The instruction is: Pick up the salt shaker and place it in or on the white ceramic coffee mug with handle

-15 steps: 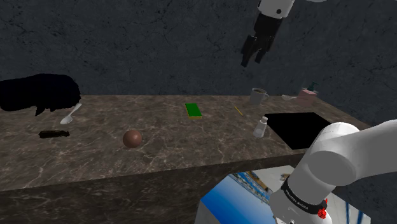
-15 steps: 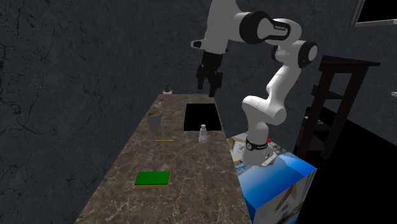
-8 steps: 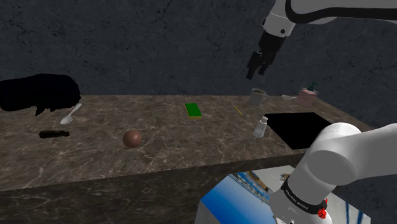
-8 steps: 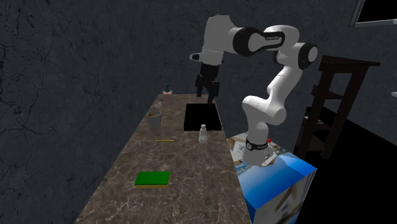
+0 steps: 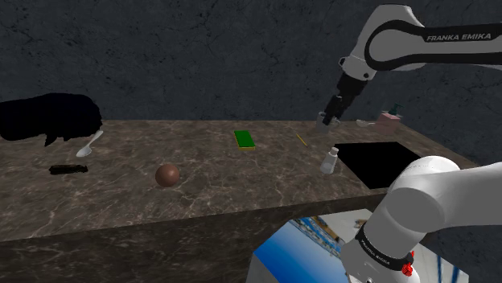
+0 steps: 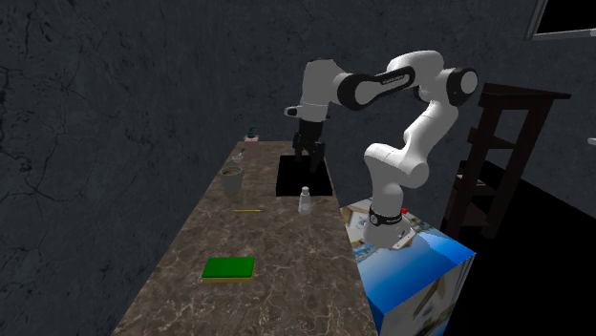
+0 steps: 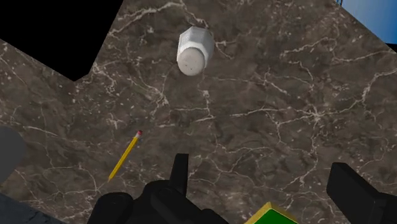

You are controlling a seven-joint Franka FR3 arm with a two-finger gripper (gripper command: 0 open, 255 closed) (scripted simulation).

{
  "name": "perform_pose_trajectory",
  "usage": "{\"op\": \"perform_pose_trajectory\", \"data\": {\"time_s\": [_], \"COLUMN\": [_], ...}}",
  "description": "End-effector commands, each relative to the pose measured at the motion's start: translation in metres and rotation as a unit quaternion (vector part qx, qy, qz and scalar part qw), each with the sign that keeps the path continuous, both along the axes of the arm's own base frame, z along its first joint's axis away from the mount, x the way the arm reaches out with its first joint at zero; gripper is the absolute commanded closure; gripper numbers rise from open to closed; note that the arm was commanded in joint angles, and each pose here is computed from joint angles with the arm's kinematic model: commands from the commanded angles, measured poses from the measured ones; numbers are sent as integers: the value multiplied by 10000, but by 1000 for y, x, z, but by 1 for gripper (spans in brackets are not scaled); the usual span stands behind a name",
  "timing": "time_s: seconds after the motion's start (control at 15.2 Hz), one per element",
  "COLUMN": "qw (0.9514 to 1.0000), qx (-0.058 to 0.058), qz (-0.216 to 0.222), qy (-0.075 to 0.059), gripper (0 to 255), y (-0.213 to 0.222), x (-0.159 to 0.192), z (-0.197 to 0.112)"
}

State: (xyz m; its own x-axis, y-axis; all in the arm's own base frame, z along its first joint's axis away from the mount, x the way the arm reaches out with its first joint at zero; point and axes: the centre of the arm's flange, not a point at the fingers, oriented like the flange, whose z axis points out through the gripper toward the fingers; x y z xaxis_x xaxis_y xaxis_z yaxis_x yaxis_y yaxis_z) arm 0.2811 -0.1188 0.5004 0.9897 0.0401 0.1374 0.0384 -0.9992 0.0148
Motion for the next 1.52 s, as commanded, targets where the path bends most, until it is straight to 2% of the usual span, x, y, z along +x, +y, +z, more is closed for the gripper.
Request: {"op": "perform_pose_trajectory", "data": {"time_s": [0.0,0.4,0.86,1.45], "qw": [10000,9996,9996,9996], "qx": [45,178,178,178], "qz": [54,183,183,183], "qy": [16,74,74,74], "gripper": [0,0,0,0], "y": [-14,-60,-59,-59], "x": [-7,-27,-23,-22], "z": [-22,-85,-122,-125]}}
